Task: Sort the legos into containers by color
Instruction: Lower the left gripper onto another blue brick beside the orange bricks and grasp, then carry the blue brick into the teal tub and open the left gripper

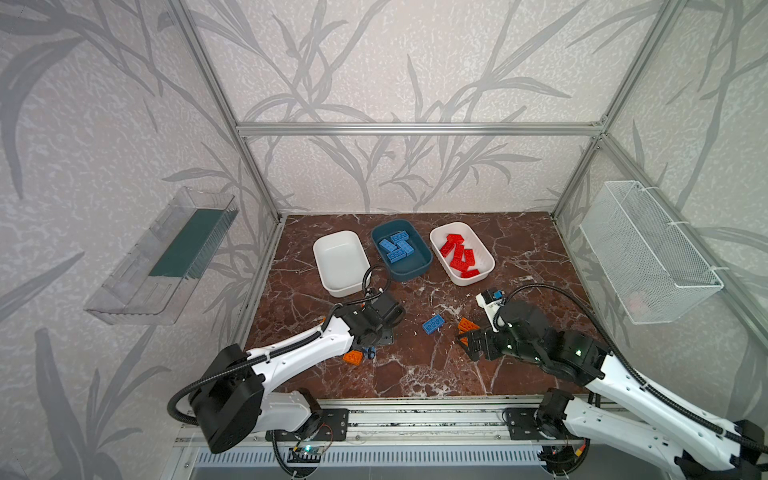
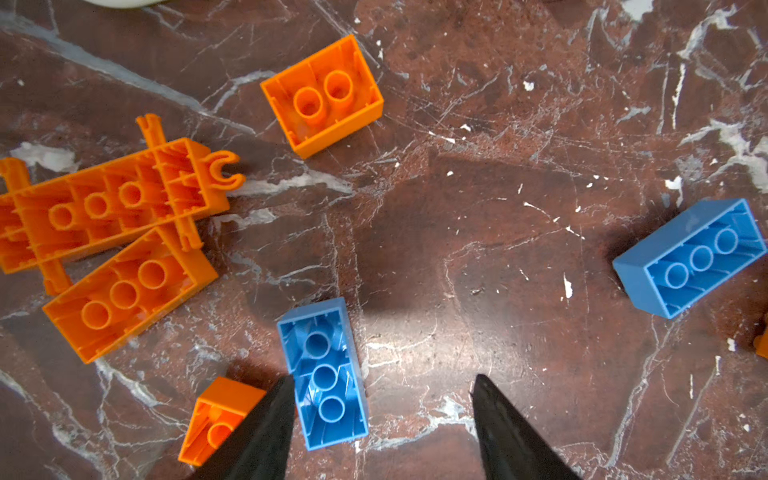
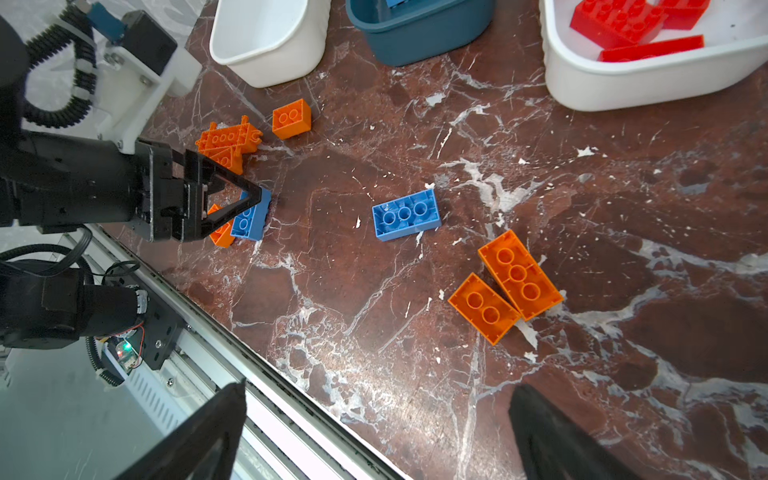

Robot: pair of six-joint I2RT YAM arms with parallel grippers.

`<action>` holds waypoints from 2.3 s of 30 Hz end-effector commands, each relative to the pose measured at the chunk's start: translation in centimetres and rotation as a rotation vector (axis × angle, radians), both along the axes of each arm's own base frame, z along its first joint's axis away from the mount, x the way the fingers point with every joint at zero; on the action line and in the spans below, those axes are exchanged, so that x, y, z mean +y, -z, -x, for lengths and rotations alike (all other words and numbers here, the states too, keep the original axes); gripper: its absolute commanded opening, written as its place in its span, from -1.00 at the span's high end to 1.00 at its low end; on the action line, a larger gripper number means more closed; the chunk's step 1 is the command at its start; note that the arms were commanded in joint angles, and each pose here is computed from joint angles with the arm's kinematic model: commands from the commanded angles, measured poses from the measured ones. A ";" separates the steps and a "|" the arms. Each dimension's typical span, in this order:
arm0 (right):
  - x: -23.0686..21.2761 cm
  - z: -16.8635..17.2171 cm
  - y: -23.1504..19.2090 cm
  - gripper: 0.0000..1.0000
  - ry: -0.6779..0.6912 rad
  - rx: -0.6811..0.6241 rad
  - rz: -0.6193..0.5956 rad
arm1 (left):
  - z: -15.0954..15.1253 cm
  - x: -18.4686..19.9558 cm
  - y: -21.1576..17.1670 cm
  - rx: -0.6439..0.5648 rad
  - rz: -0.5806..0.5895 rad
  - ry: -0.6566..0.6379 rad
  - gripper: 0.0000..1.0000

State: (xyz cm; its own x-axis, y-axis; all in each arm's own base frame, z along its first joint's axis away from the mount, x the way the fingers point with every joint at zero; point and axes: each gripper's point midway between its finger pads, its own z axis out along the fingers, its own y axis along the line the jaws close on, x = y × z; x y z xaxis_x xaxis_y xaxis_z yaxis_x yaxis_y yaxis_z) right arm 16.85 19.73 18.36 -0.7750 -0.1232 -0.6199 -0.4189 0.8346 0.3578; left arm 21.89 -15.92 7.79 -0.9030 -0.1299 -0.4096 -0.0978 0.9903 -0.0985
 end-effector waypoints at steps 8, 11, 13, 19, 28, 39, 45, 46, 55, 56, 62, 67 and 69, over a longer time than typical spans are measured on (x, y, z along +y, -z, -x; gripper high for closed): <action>-0.2 0.0 0.0 -0.98 0.049 -0.020 0.029 | 0.4 1.9 2.3 -0.024 -0.010 -0.125 -0.35; -0.1 0.0 0.0 -0.98 0.046 -0.022 0.034 | 0.3 1.4 3.2 0.008 -0.033 -0.109 -0.34; -0.2 0.1 0.0 -0.98 0.046 -0.022 0.038 | 0.3 1.3 3.8 0.023 -0.044 -0.107 -0.34; -0.7 0.2 0.3 -0.98 0.054 -0.024 0.045 | 0.2 1.1 5.3 0.054 -0.052 -0.107 -0.28; -0.8 0.1 0.3 -0.98 0.054 -0.035 0.064 | -0.1 0.7 5.7 0.086 -0.076 -0.093 0.28; -0.8 -0.4 -0.9 -0.98 0.047 -0.079 0.071 | -4.9 -0.3 -2.0 -0.033 -0.146 -0.056 0.64; -0.8 -0.8 -1.0 -0.98 0.048 -0.097 0.081 | -12.5 -0.8 -6.9 -0.104 -0.087 -0.092 0.64; -0.8 -0.8 -1.0 -0.98 0.047 -0.098 0.085 | -13.7 -0.8 -7.1 -0.106 -0.081 -0.101 0.64; -0.2 -3.0 -1.4 -0.98 0.050 -0.082 0.080 | -23.7 -3.4 -7.1 -0.072 -0.031 -0.097 0.64; -0.4 -3.4 -1.5 -0.98 0.057 -0.078 0.074 | -24.5 -3.9 -6.8 -0.066 -0.026 -0.094 0.64; -1.8 -6.4 -1.0 -0.98 0.111 -0.034 0.050 | -27.7 -6.3 -4.4 -0.013 -0.002 -0.067 0.64; -2.2 -8.6 -0.7 -0.98 0.120 -0.005 0.040 | -28.6 -8.4 -2.7 0.027 0.050 -0.036 0.64; -2.3 -9.1 -0.5 -0.98 0.123 0.003 0.042 | -28.5 -9.1 -2.1 0.043 0.069 -0.021 0.63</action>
